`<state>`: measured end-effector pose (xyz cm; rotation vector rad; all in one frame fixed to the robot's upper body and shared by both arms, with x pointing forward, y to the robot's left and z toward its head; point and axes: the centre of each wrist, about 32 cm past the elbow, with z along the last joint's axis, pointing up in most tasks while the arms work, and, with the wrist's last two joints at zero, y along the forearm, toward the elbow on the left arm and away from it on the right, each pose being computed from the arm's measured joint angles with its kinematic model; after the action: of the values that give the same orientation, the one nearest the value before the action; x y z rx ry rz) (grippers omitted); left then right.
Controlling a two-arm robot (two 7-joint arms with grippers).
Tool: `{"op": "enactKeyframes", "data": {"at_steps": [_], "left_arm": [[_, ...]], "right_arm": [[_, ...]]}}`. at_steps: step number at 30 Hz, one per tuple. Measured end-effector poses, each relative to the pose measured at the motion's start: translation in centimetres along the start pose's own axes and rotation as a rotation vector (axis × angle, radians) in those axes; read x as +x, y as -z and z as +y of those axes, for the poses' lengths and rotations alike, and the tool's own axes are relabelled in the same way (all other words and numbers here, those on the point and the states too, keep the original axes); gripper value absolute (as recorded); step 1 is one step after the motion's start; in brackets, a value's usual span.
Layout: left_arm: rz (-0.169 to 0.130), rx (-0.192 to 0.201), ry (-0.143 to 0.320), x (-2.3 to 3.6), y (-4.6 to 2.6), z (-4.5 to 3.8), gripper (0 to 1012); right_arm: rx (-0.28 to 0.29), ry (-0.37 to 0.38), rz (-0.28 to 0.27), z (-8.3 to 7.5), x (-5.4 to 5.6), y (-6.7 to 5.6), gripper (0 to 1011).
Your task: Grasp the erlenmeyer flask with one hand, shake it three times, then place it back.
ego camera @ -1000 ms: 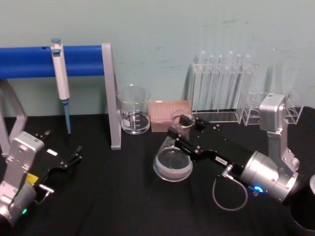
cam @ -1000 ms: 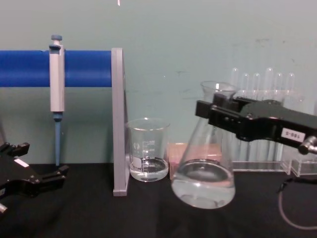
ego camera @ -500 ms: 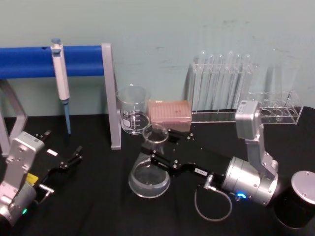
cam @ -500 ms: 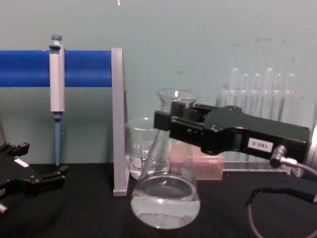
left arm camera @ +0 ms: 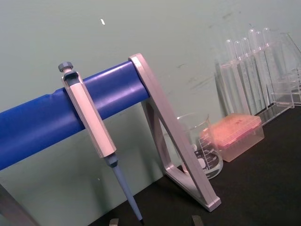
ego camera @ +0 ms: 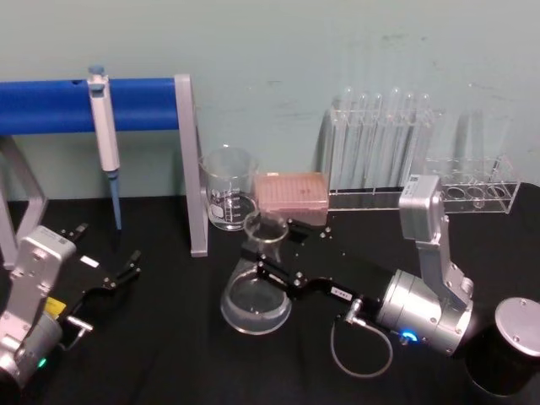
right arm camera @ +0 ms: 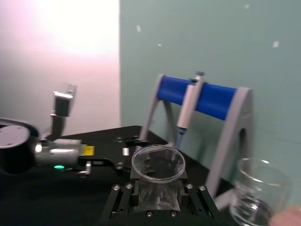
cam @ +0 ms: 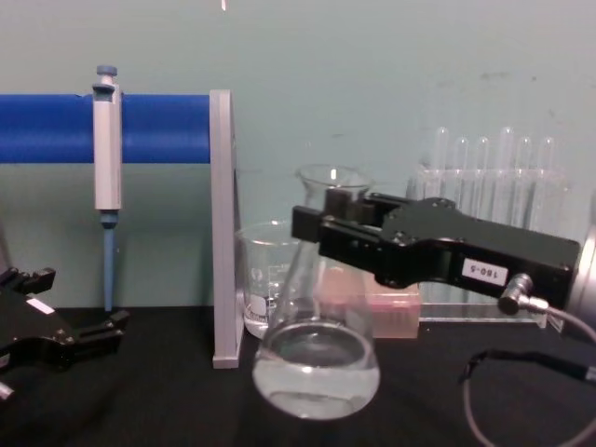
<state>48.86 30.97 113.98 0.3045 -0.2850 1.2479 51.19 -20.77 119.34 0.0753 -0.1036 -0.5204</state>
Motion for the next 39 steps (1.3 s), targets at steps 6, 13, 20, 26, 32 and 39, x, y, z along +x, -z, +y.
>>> {"op": "enactKeyframes", "data": {"at_steps": [6,13,20,26,32,39], "left_arm": [[0.000,0.000,0.000,0.00,0.00,0.00,1001],[0.000,0.000,0.000,0.00,0.00,0.00,1001],[0.000,0.000,0.000,0.00,0.00,0.00,1001],[0.000,0.000,0.000,0.00,0.00,0.00,1001],[0.000,0.000,0.000,0.00,0.00,0.00,1001],[0.000,0.000,0.000,0.00,0.00,0.00,1001]], "right_arm": [[0.004,0.105,-0.027,-0.6,-0.3,-0.1,450],[0.002,0.260,-0.054,-2.1,-0.3,-0.2,449],[-0.031,0.435,-0.087,-4.3,-0.1,-0.5,449],[-0.051,0.536,-0.104,-5.7,0.0,-0.7,449],[-0.061,0.628,-0.116,-7.0,-0.1,-0.8,449],[-0.060,0.672,-0.121,-7.5,-0.2,-0.9,449]]}}
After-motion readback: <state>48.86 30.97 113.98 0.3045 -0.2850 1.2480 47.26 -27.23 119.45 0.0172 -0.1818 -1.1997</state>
